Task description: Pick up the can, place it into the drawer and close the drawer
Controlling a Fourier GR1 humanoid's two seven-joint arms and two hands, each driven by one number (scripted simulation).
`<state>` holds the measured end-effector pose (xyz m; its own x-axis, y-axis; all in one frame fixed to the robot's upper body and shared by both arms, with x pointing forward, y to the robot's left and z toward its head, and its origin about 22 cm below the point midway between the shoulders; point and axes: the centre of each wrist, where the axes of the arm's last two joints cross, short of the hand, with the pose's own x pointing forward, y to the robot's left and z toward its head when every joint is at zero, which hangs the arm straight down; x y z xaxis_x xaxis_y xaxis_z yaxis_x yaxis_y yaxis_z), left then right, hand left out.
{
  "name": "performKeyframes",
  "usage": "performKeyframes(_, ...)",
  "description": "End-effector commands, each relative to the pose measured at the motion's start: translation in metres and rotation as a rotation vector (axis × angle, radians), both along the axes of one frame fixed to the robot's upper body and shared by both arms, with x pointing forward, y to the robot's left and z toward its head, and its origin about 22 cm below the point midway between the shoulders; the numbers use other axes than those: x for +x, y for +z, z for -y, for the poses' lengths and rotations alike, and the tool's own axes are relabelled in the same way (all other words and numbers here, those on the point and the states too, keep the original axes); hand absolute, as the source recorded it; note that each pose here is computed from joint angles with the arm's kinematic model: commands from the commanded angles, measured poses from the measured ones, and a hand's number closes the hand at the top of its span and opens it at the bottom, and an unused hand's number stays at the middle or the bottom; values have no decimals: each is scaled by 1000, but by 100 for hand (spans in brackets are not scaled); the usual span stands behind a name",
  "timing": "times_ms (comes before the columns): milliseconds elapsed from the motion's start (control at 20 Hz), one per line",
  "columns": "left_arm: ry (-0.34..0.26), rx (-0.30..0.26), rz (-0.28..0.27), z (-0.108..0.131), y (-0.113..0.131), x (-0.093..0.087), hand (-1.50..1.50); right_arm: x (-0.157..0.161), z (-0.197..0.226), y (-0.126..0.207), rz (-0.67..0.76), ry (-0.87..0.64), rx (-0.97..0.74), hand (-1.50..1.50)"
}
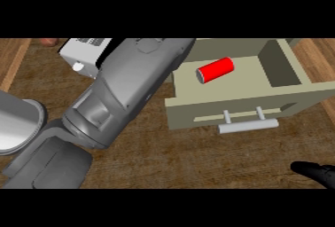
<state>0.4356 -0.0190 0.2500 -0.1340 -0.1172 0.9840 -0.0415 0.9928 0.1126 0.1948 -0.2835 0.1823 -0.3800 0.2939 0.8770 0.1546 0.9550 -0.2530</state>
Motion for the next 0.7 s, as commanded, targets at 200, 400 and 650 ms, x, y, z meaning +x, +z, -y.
performKeyframes(200, -11, -87, -11, 0, 4, 0, -150, 16, -13, 7, 61, 26, -292, -150)
performKeyframes(400, -12, -105, 0, 1, 9, 0, -150, 38, -20, 4, 60, -23, -421, -150)
performKeyframes(650, -11, -87, 27, 3, 7, -1, -150, 75, -36, -16, 55, -41, -580, -150)
